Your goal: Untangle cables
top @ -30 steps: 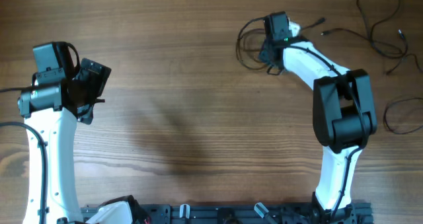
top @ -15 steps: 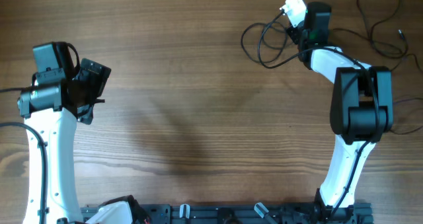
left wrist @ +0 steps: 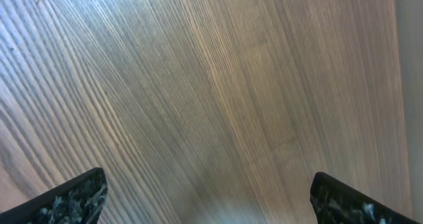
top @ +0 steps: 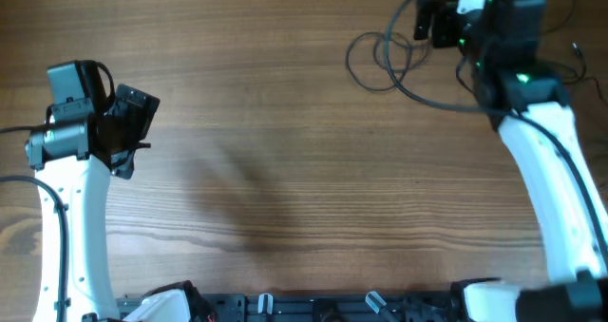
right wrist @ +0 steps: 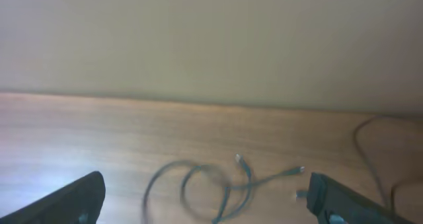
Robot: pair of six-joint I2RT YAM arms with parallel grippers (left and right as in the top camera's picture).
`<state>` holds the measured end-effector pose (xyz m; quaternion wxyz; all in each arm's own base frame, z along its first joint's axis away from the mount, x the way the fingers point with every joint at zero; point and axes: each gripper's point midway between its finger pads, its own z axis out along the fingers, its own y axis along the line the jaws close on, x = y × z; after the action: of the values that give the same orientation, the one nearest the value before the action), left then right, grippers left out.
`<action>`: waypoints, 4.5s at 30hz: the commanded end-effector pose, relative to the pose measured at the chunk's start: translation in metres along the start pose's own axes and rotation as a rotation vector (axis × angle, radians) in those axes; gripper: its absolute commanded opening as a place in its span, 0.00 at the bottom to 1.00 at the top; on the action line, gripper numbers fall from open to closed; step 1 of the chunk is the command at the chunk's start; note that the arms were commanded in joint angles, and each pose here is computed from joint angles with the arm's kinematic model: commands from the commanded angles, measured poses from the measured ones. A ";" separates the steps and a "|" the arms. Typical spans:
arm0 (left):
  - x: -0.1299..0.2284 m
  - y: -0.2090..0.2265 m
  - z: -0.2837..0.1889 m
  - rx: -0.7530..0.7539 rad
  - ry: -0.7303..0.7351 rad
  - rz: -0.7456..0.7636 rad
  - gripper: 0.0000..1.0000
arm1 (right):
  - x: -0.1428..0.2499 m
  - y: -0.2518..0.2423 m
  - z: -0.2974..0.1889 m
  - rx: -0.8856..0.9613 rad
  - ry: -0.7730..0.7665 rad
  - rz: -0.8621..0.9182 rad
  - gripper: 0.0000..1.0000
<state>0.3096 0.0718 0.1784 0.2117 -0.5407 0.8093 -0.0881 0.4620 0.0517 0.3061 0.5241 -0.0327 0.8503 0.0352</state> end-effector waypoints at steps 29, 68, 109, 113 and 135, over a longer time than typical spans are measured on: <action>-0.005 0.000 -0.004 0.003 -0.023 0.007 1.00 | 0.063 0.006 -0.173 -0.020 0.228 0.234 1.00; -0.005 0.000 -0.004 0.003 -0.023 0.007 1.00 | 0.140 -0.034 -0.204 0.034 -0.626 0.249 1.00; -0.005 0.000 -0.004 0.003 -0.023 0.007 1.00 | 0.215 -0.025 -0.137 0.020 -0.467 0.086 1.00; -0.005 0.000 -0.004 0.003 -0.023 0.007 1.00 | 0.215 -0.037 -0.138 0.066 -0.470 0.096 1.00; -0.005 0.000 -0.004 0.003 -0.023 0.007 1.00 | 0.216 -0.037 -0.137 0.080 -0.464 0.033 1.00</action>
<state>0.3098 0.0719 0.1787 0.2124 -0.5406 0.8092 -0.0884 0.2475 -0.0025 0.1717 0.7016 0.0131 0.7123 0.0153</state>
